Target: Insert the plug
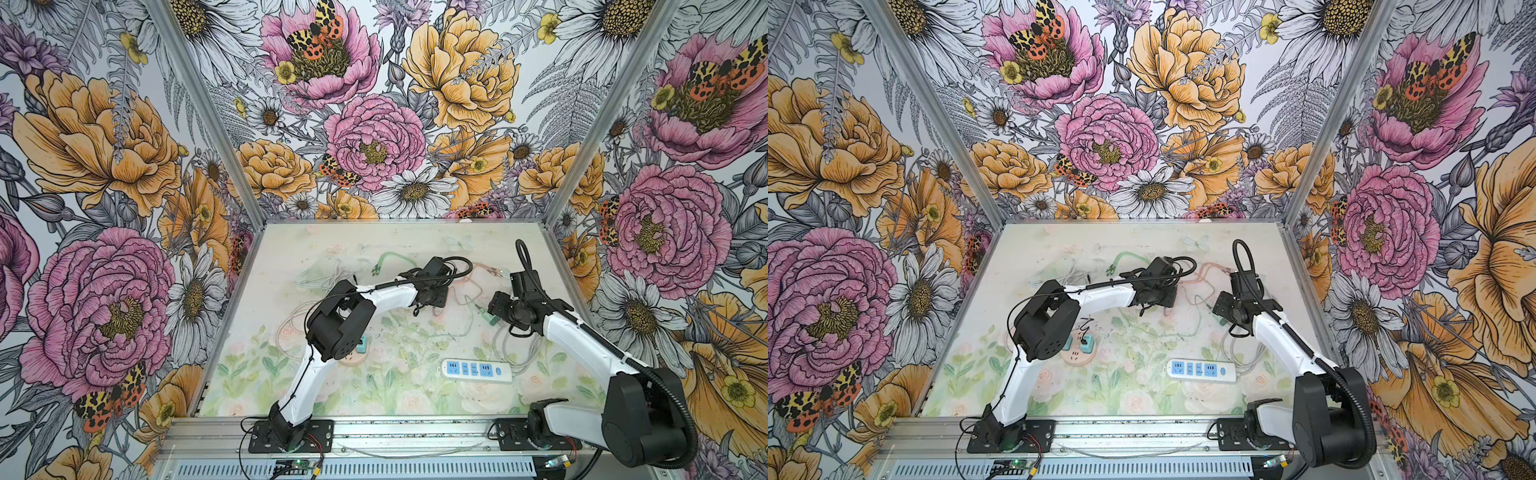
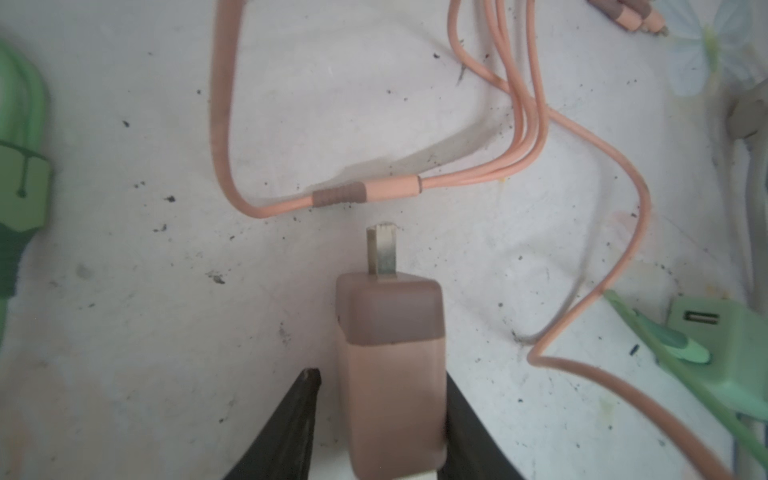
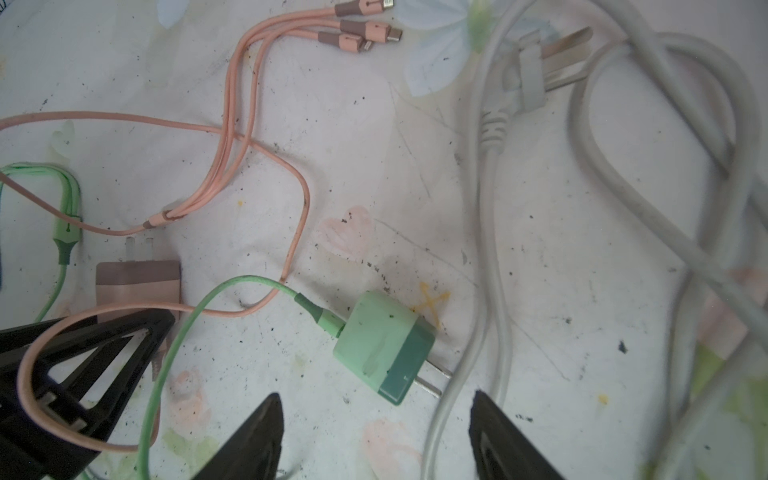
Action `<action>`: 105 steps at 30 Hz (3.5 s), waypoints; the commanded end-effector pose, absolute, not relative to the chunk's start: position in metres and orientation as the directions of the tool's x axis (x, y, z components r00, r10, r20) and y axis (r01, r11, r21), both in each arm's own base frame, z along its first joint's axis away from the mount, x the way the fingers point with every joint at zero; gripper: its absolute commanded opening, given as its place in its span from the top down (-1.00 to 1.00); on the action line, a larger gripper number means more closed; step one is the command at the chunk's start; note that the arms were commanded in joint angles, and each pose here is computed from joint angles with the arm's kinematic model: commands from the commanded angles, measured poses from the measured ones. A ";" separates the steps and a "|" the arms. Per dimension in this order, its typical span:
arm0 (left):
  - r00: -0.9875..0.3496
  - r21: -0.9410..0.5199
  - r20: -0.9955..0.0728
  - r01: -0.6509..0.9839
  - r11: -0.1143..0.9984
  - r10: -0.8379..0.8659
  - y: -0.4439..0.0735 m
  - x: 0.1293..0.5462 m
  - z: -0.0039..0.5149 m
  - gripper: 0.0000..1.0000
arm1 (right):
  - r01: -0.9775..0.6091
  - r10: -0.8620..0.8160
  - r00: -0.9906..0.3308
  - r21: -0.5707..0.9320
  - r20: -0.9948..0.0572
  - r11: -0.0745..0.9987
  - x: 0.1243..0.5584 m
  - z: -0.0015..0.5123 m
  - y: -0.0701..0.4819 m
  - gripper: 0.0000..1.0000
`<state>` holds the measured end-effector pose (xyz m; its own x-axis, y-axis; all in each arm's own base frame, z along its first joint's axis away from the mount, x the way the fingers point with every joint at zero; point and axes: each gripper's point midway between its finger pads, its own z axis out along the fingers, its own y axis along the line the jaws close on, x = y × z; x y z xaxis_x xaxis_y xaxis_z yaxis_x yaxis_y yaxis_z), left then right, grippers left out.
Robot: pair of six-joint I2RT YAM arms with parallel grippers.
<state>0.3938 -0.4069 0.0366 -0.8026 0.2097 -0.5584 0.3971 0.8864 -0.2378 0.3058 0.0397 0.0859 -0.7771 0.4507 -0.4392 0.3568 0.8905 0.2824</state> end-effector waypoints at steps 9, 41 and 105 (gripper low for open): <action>-0.722 -0.162 -0.641 0.459 0.873 0.261 -0.381 0.395 0.066 0.62 | 0.272 0.416 -0.766 0.339 -0.490 0.901 0.316 0.120 0.052 -0.39; -0.212 0.084 -0.871 0.824 0.561 0.443 -0.366 0.294 0.218 0.57 | -0.200 0.281 -0.803 0.683 -0.525 0.703 0.294 0.217 0.159 -0.43; -0.238 0.052 -0.883 0.807 0.588 0.405 -0.359 0.270 0.238 -0.09 | -0.357 0.213 -0.782 0.700 -0.586 0.618 0.307 0.231 0.204 0.77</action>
